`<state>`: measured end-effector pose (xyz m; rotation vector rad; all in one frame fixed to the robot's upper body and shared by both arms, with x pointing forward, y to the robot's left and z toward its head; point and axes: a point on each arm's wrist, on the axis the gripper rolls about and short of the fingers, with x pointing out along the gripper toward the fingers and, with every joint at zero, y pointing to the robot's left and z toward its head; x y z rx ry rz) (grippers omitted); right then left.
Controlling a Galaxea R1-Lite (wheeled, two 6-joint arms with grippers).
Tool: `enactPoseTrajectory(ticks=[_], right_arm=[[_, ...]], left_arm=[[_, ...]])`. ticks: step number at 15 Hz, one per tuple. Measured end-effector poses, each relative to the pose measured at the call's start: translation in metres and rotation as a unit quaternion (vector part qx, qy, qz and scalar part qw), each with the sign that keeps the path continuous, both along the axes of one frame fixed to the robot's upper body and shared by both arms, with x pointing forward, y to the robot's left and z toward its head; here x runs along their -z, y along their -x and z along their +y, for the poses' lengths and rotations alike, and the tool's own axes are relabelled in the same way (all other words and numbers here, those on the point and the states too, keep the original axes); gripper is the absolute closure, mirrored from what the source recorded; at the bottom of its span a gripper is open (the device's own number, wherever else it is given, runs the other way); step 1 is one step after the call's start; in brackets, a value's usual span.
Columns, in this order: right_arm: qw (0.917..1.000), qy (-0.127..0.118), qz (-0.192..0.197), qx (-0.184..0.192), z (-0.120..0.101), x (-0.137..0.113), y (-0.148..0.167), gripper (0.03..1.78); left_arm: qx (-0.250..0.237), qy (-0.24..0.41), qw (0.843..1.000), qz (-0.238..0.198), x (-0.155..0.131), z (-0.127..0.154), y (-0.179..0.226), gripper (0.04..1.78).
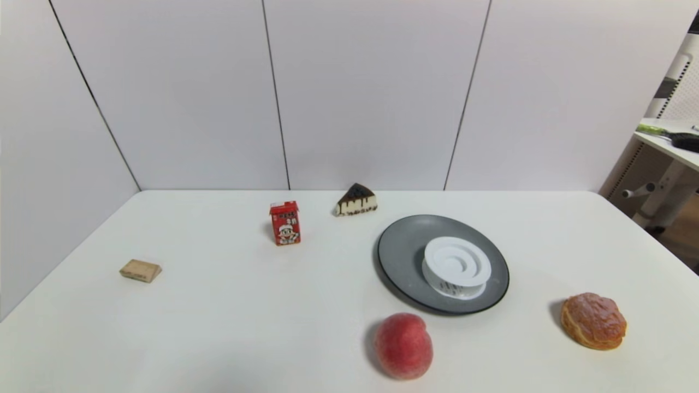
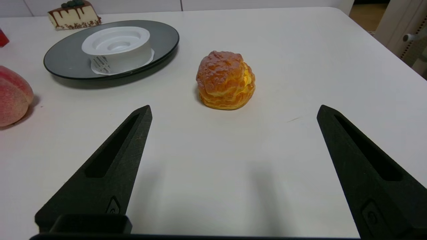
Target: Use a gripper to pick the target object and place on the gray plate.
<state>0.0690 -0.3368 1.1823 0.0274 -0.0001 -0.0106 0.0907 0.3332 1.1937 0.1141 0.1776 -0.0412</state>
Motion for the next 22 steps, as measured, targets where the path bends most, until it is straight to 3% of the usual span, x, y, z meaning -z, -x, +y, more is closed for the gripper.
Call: enactPoseTrajectory(ticks=[4,7,22], right_arm=[[1.0,0.0,0.0,0.0,0.0,0.0,0.0,0.1],[1.0,0.0,0.0,0.0,0.0,0.0,0.0,0.1],[1.0,0.001,0.004,0.003,0.0,0.001,0.0,0.1]], left_arm=[[-0.009,0.025,0.998,-0.062,0.009,0.0,0.017,0.13],[-0.013,0.039,0.996,-0.082,0.011,0.0,0.02,0.13],[-0.013,0.039,0.995,-0.091,0.011,0.0,0.022,0.13]])
